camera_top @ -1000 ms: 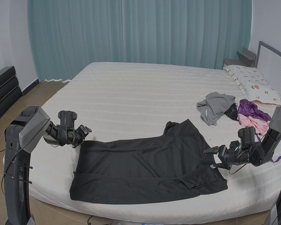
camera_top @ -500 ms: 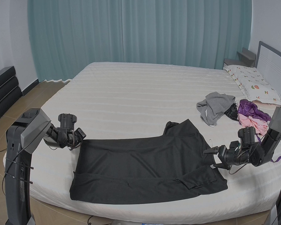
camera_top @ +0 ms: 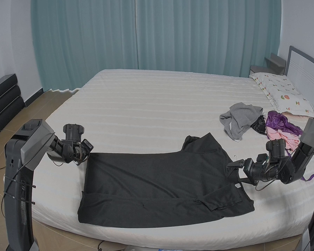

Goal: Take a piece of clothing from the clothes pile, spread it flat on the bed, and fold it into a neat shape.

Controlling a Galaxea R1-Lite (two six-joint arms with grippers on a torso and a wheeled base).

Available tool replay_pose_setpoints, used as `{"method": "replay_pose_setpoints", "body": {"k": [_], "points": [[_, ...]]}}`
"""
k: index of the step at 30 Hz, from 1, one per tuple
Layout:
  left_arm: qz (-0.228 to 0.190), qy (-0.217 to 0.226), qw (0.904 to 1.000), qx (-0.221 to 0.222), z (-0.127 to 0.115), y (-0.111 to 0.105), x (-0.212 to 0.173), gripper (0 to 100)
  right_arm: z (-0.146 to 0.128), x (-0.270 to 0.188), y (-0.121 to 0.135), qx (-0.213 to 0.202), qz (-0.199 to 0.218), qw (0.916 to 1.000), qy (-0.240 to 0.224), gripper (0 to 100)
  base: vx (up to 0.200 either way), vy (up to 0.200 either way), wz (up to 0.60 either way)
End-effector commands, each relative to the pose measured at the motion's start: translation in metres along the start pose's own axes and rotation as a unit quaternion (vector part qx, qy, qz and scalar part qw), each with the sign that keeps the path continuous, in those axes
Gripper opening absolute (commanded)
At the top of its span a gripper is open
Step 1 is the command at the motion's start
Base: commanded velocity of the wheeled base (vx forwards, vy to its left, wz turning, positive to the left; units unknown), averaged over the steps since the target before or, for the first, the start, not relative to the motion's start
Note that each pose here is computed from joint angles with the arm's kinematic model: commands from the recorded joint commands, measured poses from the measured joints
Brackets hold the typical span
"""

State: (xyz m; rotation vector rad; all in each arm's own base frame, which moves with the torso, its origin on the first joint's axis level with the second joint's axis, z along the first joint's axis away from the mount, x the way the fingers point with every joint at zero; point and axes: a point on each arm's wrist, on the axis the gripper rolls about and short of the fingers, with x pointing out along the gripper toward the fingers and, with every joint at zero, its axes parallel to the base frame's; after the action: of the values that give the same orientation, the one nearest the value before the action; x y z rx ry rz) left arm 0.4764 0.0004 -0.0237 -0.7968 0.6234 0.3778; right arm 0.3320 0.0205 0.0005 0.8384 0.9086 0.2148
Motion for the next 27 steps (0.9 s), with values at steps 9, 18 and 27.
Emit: {"method": "replay_pose_setpoints", "body": {"k": [9,18,27], "points": [[-0.001,0.006,1.0,-0.003,-0.001,-0.001,-0.002,0,0.035,0.061,0.028,-0.077,-0.008,0.995,-0.064,100,0.0,0.0,0.0],[0.001,0.007,1.0,-0.002,-0.003,-0.001,-0.002,0,0.067,0.119,0.024,-0.147,-0.062,0.9836,-0.084,100,0.0,0.0,0.0],[0.002,0.008,1.0,-0.001,-0.003,0.0,-0.002,0,0.085,0.144,0.022,-0.156,-0.059,0.9796,-0.111,100,0.0,0.0,0.0]]}}
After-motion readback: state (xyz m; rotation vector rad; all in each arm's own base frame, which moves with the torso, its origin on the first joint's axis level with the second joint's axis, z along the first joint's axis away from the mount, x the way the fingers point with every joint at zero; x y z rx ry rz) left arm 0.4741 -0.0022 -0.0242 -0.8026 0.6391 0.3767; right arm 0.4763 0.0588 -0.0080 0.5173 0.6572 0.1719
